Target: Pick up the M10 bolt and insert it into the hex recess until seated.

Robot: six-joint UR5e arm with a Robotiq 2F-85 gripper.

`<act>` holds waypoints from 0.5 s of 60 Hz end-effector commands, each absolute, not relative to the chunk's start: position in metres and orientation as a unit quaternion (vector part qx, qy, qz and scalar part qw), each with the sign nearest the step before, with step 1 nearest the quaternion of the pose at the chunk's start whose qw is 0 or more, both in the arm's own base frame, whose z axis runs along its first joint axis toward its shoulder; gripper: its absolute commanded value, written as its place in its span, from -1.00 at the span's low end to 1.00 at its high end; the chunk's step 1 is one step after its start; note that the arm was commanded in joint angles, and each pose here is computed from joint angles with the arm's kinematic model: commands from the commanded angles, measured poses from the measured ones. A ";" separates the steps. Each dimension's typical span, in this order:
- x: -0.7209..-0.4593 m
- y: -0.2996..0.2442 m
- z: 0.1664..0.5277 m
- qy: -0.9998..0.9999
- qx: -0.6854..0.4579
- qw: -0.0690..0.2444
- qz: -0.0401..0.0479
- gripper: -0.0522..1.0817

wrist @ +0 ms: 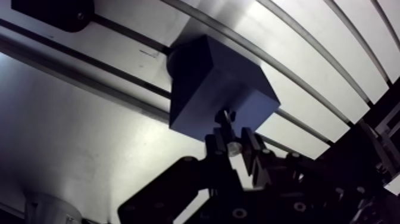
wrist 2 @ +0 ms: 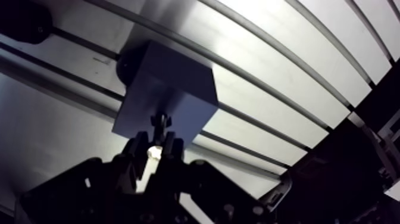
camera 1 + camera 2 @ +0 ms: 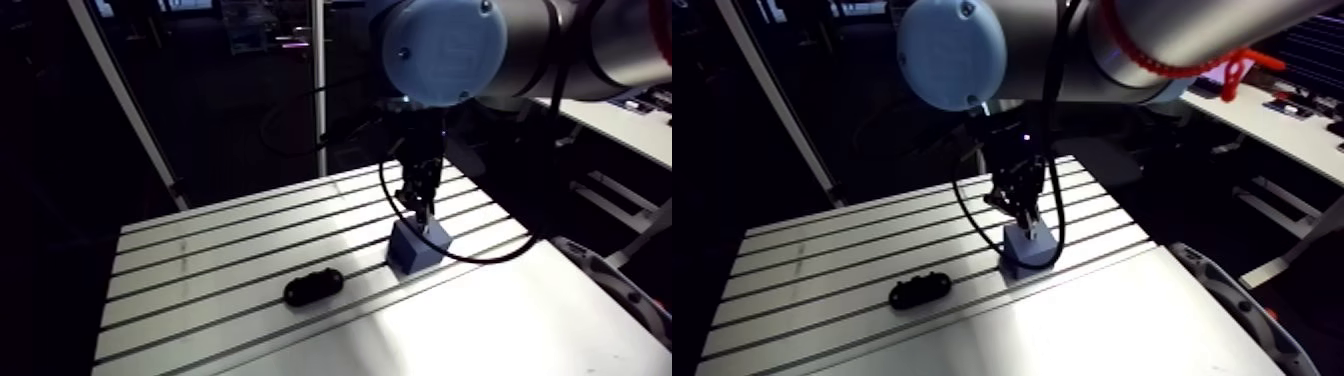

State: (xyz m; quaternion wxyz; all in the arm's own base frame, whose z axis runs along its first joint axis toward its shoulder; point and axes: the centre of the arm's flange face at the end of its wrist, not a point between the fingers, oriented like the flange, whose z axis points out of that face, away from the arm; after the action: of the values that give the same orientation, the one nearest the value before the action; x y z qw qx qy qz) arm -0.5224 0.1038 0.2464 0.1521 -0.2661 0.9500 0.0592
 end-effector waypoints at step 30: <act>-0.525 0.105 0.249 0.950 -0.268 0.149 0.060 0.99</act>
State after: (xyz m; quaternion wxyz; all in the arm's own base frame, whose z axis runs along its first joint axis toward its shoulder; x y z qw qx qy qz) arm -0.5250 0.1048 0.2491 0.1488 -0.2680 0.9499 0.0607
